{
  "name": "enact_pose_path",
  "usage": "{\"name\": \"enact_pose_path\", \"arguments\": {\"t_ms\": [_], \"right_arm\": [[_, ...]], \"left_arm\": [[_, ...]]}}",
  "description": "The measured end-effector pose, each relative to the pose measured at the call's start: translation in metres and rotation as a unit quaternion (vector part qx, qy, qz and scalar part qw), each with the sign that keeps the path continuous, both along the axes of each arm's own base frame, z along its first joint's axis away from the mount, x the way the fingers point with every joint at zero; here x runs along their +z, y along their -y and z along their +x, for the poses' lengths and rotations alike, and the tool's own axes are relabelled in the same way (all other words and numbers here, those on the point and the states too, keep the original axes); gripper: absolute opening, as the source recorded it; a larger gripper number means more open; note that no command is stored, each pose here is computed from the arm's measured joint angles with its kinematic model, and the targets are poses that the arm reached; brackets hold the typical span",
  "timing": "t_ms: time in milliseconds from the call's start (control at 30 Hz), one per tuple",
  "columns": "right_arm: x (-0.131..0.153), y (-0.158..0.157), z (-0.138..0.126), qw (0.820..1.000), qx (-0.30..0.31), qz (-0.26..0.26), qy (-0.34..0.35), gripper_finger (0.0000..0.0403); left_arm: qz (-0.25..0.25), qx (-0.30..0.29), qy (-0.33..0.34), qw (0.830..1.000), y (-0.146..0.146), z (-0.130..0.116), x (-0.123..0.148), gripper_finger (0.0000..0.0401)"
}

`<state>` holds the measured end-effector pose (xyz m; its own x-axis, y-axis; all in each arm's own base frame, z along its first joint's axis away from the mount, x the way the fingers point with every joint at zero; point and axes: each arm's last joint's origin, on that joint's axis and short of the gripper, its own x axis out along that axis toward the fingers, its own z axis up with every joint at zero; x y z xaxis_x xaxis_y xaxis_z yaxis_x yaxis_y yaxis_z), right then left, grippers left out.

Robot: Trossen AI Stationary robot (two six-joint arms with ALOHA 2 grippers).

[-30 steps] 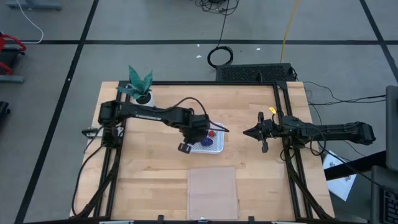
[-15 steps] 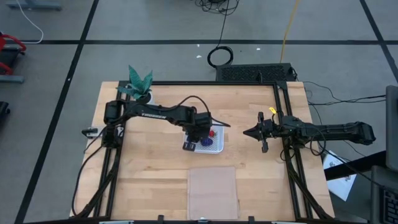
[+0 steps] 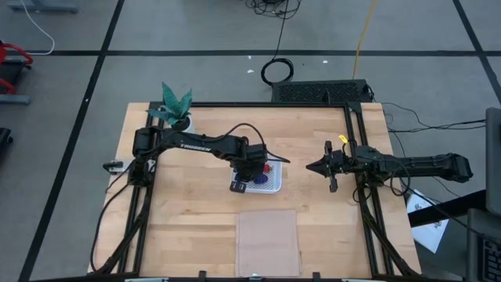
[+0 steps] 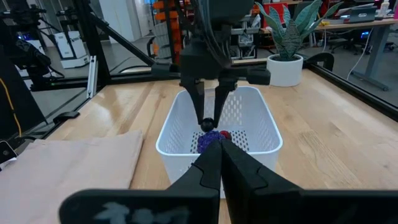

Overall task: Pick and placing Produce into tupperware
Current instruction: Put the black cherry into the white bin

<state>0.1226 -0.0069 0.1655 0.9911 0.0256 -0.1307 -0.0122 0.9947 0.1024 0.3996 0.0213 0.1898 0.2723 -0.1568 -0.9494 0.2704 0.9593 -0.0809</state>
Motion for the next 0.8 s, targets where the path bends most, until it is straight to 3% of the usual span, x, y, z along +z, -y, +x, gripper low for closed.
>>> {"name": "enact_pose_path", "arguments": {"t_ms": [800], "right_arm": [[0.000,0.000,0.000,1.000,0.000,0.000,0.000,0.0000]], "left_arm": [[0.015,0.023,-0.014,1.000,0.003,-0.005,-0.012,0.0081]]}}
